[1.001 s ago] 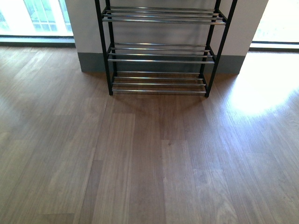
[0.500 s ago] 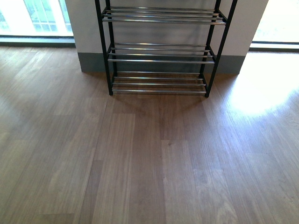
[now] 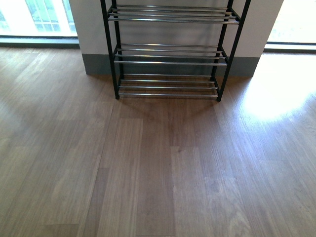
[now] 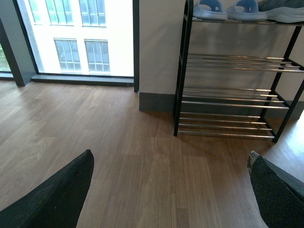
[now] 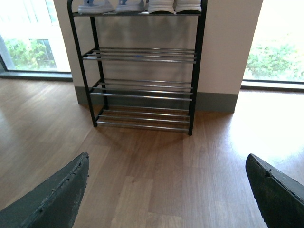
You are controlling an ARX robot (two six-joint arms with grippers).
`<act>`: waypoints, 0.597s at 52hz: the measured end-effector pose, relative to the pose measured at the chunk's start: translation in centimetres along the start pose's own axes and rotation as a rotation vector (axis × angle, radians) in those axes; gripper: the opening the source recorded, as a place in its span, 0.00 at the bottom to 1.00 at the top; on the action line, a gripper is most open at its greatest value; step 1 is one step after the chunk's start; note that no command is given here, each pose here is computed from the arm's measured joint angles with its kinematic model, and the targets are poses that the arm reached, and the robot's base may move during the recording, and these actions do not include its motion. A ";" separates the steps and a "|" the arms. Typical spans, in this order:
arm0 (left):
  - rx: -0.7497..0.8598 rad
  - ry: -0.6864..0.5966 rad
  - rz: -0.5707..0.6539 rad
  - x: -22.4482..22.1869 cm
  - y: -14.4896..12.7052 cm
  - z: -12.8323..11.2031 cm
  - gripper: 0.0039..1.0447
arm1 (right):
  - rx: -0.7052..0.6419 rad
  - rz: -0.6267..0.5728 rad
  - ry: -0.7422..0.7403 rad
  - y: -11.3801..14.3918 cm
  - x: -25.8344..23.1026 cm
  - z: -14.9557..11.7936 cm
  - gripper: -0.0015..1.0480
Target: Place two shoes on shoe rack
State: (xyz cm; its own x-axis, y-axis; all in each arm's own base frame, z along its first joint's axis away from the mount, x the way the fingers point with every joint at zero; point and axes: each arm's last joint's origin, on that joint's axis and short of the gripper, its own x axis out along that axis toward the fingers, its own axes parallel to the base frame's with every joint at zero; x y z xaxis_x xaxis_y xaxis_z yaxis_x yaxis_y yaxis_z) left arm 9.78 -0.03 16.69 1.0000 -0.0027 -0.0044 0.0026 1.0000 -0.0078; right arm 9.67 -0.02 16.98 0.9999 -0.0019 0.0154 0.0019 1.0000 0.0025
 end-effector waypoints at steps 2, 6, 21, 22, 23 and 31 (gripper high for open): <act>0.000 0.000 0.000 0.0 0.0 0.0 0.91 | 0.000 0.000 0.000 0.0 0.0 0.0 0.91; 0.000 0.000 0.000 0.0 0.0 0.0 0.91 | 0.000 0.000 0.000 0.0 0.0 0.0 0.91; 0.000 0.000 0.000 0.0 0.0 0.0 0.91 | 0.000 0.000 0.000 0.0 0.0 0.0 0.91; 0.000 0.000 0.000 0.0 0.0 0.0 0.91 | 0.000 0.000 0.000 0.0 0.0 0.0 0.91; 0.000 0.000 0.000 0.0 0.0 0.0 0.91 | 0.000 0.000 0.000 0.0 0.0 0.0 0.91; 0.000 0.000 0.000 0.0 0.0 0.0 0.91 | 0.000 0.000 0.000 0.0 0.0 0.0 0.91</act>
State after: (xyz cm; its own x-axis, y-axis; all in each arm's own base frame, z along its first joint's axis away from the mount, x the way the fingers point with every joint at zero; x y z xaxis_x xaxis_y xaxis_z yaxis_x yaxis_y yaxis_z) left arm 9.78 -0.03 16.69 1.0000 -0.0031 -0.0044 0.0030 1.0000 -0.0078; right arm 9.67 -0.02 16.98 0.9999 -0.0019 0.0154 0.0019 1.0000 0.0025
